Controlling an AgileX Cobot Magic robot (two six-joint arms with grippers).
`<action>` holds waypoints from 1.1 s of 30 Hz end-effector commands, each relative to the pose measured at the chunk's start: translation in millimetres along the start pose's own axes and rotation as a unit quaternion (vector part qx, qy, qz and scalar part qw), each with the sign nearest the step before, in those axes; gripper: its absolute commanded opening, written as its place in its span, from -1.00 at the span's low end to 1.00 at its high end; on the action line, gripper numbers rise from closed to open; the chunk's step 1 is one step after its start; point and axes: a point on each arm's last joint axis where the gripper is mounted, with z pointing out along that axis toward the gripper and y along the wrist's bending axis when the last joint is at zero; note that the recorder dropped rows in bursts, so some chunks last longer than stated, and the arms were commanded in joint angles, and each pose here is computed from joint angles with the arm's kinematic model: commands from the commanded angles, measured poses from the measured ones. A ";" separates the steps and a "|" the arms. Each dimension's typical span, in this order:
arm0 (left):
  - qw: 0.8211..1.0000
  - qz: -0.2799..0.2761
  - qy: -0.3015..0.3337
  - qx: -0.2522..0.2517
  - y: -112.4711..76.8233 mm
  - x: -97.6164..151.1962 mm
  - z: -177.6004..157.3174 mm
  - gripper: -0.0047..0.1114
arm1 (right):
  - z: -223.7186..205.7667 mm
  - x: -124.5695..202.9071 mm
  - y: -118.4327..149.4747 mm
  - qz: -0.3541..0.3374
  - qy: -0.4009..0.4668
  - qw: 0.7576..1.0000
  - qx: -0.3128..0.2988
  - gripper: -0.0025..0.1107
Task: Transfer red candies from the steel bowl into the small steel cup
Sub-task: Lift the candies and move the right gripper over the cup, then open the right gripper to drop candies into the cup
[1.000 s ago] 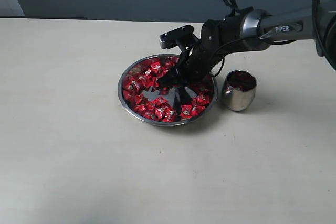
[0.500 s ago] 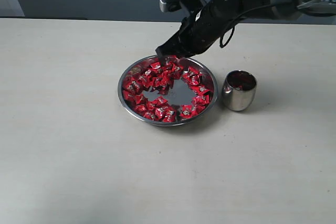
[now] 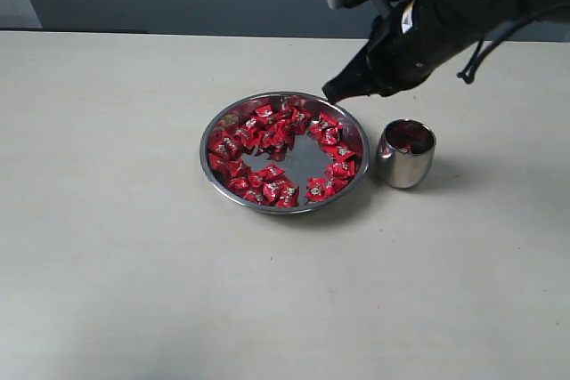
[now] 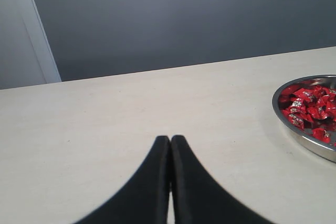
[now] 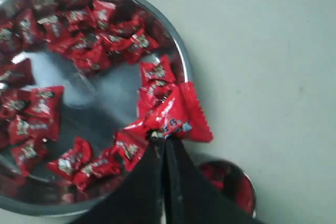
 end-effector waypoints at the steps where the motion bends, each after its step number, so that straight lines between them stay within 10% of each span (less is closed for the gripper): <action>1: 1.000 -0.004 -0.004 0.004 -0.6 0.0 -0.2 -0.91 | 2.8 25.8 -17.7 0.015 0.012 0.999 0.039 -0.97; 9: 1.000 -0.004 -0.004 0.004 -0.6 0.0 -0.2 -0.91 | 20.6 53.8 -61.7 0.077 0.036 0.994 0.067 -0.97; 16: 1.000 -0.004 -0.004 0.004 -0.6 0.0 -0.2 -0.91 | 29.9 58.5 -58.9 0.100 0.054 0.992 0.048 -0.94; 21: 1.000 -0.004 -0.004 0.004 -0.6 0.0 -0.2 -0.91 | 29.8 59.3 -58.7 0.092 0.058 0.993 0.047 -0.39; 33: 1.000 -0.004 -0.004 0.004 -0.6 0.0 -0.2 -0.91 | 28.8 45.9 -32.9 0.118 0.018 0.993 -0.004 -0.38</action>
